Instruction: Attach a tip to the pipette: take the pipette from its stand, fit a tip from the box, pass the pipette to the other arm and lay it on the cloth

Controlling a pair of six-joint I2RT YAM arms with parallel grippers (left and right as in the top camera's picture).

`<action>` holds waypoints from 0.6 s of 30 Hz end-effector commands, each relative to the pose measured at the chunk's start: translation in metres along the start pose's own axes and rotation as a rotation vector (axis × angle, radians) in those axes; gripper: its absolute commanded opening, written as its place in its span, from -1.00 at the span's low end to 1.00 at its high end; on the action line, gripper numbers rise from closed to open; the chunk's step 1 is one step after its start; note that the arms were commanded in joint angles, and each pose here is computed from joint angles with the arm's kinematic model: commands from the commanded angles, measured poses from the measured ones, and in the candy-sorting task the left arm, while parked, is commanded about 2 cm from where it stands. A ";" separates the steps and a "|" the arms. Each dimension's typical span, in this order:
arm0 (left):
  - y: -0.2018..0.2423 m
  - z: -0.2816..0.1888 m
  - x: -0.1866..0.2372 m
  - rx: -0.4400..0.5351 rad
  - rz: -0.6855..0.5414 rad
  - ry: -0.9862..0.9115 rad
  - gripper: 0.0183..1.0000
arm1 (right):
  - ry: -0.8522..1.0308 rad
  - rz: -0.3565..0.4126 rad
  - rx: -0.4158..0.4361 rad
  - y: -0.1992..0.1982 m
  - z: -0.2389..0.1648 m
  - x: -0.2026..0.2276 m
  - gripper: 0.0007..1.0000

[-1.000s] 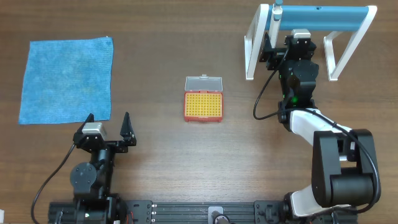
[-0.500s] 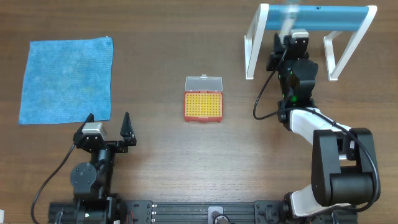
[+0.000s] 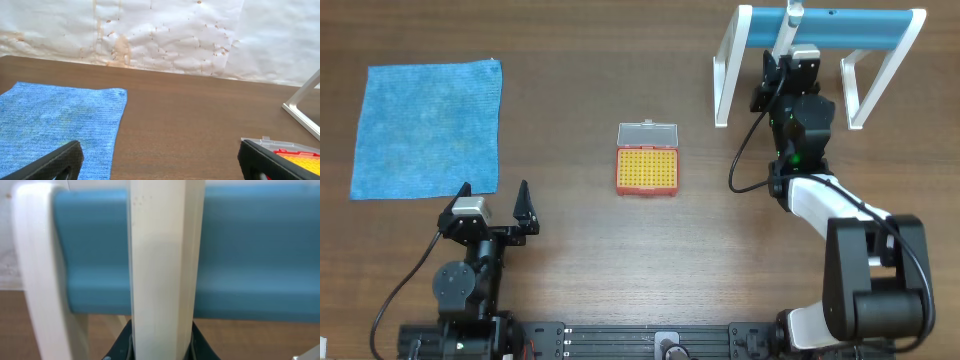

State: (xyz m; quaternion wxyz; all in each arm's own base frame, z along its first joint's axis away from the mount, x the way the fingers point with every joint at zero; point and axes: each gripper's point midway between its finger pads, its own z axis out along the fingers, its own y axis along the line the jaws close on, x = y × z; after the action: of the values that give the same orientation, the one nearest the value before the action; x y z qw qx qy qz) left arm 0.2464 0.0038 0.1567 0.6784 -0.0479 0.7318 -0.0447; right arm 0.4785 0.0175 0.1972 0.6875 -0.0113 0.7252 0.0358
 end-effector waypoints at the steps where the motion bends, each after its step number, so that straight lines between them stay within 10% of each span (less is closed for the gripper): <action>1: 0.001 0.000 0.001 -0.008 0.013 0.002 0.99 | -0.078 -0.004 -0.005 0.001 -0.010 -0.033 -0.84; 10: 0.001 0.000 0.001 -0.008 0.013 0.002 0.99 | -0.149 -0.006 -0.073 0.032 -0.036 -0.045 -0.84; 18: 0.001 0.000 0.001 -0.008 0.013 0.002 0.99 | -0.383 0.007 -0.439 0.150 -0.103 -0.060 -0.84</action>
State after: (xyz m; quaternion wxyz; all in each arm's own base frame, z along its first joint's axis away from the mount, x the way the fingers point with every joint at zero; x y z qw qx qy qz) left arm 0.2464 0.0038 0.1567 0.6784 -0.0479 0.7318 -0.0447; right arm 0.3865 0.1242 0.2945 0.8172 -0.1098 0.5444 0.1539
